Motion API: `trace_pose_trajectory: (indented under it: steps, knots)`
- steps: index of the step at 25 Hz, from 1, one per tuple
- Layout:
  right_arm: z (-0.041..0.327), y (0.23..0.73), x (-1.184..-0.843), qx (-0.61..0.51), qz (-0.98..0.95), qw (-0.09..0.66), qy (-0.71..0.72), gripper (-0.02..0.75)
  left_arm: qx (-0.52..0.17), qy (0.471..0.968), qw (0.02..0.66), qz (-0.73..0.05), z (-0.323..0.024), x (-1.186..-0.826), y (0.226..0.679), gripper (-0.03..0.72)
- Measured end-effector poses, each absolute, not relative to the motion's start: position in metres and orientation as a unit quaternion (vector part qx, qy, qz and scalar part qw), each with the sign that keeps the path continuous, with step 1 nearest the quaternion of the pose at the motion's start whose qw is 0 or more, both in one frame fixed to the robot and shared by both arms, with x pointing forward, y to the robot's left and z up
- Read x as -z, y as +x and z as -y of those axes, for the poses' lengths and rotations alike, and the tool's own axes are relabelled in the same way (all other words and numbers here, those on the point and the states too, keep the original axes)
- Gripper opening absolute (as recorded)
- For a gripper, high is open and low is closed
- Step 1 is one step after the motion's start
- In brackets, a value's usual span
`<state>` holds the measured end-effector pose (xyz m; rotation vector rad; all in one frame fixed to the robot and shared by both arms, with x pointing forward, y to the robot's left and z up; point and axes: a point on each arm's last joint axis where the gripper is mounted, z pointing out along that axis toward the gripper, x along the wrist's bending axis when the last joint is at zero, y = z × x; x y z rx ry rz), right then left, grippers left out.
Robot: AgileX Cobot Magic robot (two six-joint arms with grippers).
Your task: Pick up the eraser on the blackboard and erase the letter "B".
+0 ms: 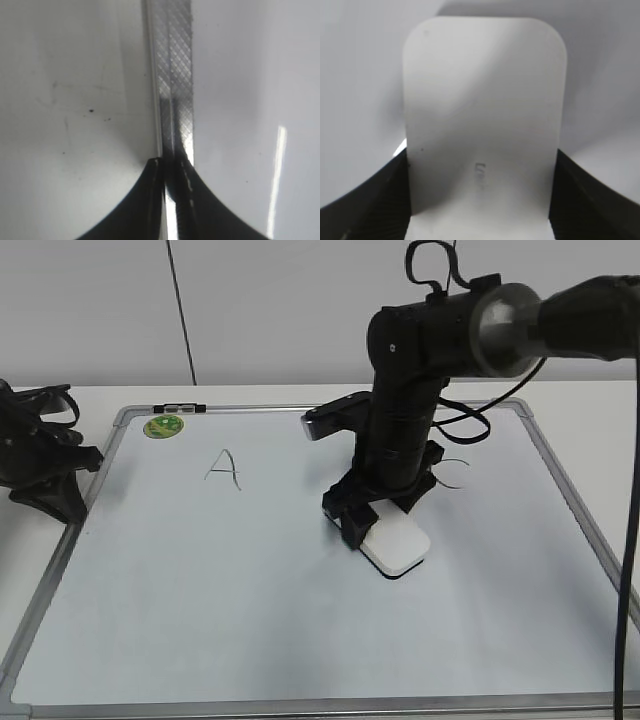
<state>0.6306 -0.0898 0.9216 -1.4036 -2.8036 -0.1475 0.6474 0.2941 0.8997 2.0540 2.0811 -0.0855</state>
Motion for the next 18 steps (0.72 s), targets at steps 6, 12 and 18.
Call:
trace_pose_trajectory:
  steps: [6, 12, 18]
  knots:
    - [0.070, 0.624, -0.930, 0.049, 0.901, 0.020, -0.430, 0.536, 0.029, 0.698, 0.108, -0.707, -0.294, -0.900, 0.647, 0.031]
    - [0.077, 0.625, -0.991, 0.072, 0.904, -0.017, -0.421, 0.536, 0.029, 0.698, 0.108, -0.707, -0.294, -0.900, 0.647, 0.031]
    - [0.123, 0.629, -1.042, 0.108, 0.880, -0.054, -0.460, 0.536, 0.029, 0.698, 0.108, -0.707, -0.294, -0.900, 0.647, 0.031]
